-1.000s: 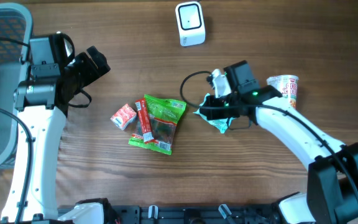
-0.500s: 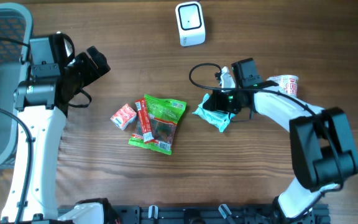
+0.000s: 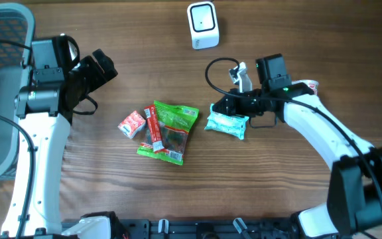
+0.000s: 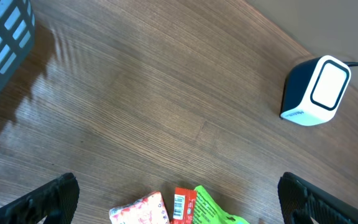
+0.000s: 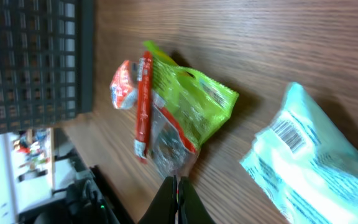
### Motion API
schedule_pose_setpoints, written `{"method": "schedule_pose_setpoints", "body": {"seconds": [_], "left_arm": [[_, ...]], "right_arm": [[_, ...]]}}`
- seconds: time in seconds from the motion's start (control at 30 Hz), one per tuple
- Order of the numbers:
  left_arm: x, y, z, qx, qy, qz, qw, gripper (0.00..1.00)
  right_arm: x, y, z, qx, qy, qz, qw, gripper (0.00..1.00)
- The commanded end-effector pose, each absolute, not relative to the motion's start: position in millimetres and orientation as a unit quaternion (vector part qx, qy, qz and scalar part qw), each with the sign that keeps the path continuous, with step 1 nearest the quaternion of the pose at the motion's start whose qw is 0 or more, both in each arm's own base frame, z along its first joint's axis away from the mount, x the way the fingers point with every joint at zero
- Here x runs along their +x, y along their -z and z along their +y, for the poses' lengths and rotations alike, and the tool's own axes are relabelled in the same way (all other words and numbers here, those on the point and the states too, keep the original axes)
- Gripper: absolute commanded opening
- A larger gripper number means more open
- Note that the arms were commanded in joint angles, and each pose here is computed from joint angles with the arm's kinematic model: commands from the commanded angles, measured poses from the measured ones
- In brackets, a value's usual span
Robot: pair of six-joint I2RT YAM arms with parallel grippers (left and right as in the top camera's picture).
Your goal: Scan the item barcode
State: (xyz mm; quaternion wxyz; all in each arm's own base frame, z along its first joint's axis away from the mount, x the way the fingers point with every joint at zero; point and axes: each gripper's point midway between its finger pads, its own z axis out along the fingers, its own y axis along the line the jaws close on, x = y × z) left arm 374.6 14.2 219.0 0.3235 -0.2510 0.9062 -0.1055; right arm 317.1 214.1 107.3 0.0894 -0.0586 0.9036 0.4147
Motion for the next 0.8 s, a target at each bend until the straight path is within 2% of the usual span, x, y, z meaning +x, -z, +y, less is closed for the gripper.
{"method": "schedule_pose_setpoints", "body": {"seconds": [0.0, 0.17, 0.4, 0.5, 0.6, 0.67, 0.77], "left_arm": [[376, -221, 17, -0.252, 0.101, 0.905, 0.328, 1.00], [376, -221, 17, -0.252, 0.101, 0.905, 0.328, 1.00], [376, -221, 17, -0.252, 0.101, 0.905, 0.328, 1.00], [376, -221, 17, -0.252, 0.101, 0.905, 0.328, 1.00], [376, -221, 17, -0.252, 0.101, 0.905, 0.328, 1.00], [376, -221, 17, -0.252, 0.101, 0.905, 0.328, 1.00], [376, -221, 17, -0.252, 0.101, 0.905, 0.328, 1.00]], "right_arm": [[316, -78, 192, -0.040, -0.337, 0.937, 0.090, 0.04], [313, -47, 181, -0.028, -0.306, 0.947, 0.095, 0.04], [309, 21, 149, 0.065, -0.208, 0.974, 0.055, 0.05], [316, 5, 153, 0.057, -0.220, 0.972, 0.067, 0.04], [337, -70, 182, -0.025, -0.301, 0.945, 0.127, 0.04], [337, -101, 187, -0.035, -0.321, 0.934, 0.152, 0.04], [327, -86, 164, -0.010, -0.257, 0.957, 0.136, 0.04]]}}
